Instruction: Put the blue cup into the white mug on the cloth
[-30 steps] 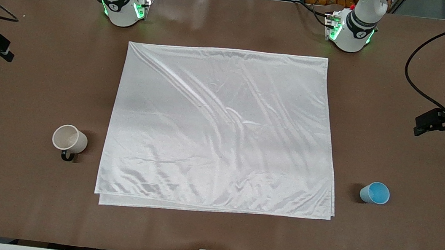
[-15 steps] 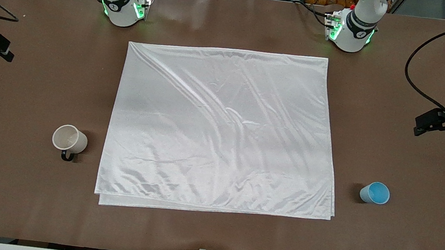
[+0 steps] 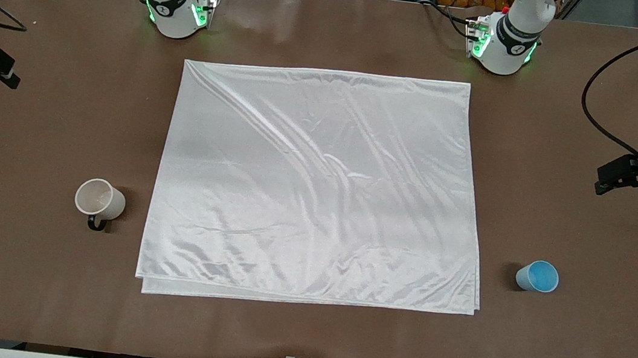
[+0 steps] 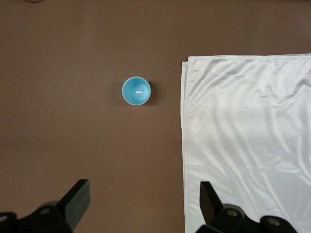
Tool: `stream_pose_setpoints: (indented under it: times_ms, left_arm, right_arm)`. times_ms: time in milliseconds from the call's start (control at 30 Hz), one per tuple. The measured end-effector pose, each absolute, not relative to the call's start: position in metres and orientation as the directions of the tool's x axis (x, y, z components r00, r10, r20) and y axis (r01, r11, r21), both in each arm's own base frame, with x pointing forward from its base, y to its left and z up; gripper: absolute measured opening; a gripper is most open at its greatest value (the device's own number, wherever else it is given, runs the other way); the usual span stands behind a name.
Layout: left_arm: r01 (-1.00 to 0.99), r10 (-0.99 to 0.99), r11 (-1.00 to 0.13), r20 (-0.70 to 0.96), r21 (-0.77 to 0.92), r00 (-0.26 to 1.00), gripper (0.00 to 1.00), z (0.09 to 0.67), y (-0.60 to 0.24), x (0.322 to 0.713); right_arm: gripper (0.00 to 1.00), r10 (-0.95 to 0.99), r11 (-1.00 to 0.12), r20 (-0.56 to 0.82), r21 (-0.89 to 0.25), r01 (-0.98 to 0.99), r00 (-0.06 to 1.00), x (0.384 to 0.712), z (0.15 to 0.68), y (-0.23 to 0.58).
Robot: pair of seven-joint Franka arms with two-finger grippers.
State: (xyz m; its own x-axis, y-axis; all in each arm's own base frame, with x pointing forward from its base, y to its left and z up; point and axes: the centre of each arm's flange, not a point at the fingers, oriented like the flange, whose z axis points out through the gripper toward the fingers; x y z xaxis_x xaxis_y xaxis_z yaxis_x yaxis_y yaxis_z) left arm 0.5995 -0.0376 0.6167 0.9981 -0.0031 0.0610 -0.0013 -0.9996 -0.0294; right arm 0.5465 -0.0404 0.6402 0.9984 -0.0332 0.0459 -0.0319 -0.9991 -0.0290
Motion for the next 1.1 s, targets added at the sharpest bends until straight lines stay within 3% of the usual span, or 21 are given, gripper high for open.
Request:
stream_pose_setpoints:
  times_ms: [633,1100]
  left_arm:
    - [-0.004,-0.007,-1.000,0.102,-0.031,0.995,1.00,0.641,-0.040,0.588]
    - [-0.002,-0.008,-0.997,0.078,-0.079,0.997,1.00,0.627,-0.034,0.593]
  right_arm:
    - [1.00,-0.039,-0.999,0.055,-0.026,-0.038,0.998,0.589,0.586,-0.045]
    - [1.00,-0.047,-0.999,0.046,-0.025,-0.046,0.998,0.625,0.525,-0.050]
